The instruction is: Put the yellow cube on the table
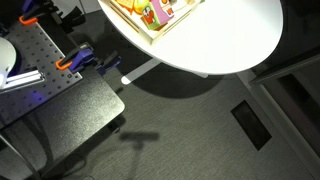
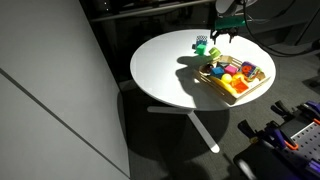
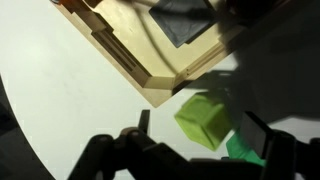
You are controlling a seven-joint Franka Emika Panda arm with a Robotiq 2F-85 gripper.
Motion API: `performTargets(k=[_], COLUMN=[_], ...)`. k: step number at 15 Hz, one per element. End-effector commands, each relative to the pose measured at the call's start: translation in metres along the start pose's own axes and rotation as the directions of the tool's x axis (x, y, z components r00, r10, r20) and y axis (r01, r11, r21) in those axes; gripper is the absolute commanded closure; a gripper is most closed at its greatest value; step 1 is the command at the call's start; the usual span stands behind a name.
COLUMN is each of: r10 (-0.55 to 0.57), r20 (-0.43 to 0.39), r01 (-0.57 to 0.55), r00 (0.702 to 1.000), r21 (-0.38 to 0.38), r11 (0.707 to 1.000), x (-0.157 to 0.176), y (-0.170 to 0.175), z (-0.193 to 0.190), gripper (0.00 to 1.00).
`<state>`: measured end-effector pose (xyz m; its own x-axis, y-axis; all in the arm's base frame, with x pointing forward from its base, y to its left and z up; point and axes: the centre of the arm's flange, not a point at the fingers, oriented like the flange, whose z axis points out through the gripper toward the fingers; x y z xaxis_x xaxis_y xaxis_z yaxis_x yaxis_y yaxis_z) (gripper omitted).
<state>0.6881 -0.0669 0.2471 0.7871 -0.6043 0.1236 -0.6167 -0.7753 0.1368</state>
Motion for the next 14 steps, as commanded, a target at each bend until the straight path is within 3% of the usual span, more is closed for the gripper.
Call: performTargets(k=[1, 5, 9, 14], r10=[-0.051, -0.19, -0.341, -0.439], r20=[0.055, 0.15, 0.224, 0.273], r01=[0.051, 0.187, 0.339, 0.439], r00=[0.997, 0.97, 0.913, 0.856], r21=[0.01, 0.033, 0.05, 0.064], r11=[0.999, 0.982, 0.94, 0.896], x=[-0.011, -0.036, -0.06, -0.086], y=[-0.001, 0.005, 0.022, 0.051], z=[-0.014, -0.024, -0.041, -0.071], gripper=[0.0, 0.0, 0.0, 0.0])
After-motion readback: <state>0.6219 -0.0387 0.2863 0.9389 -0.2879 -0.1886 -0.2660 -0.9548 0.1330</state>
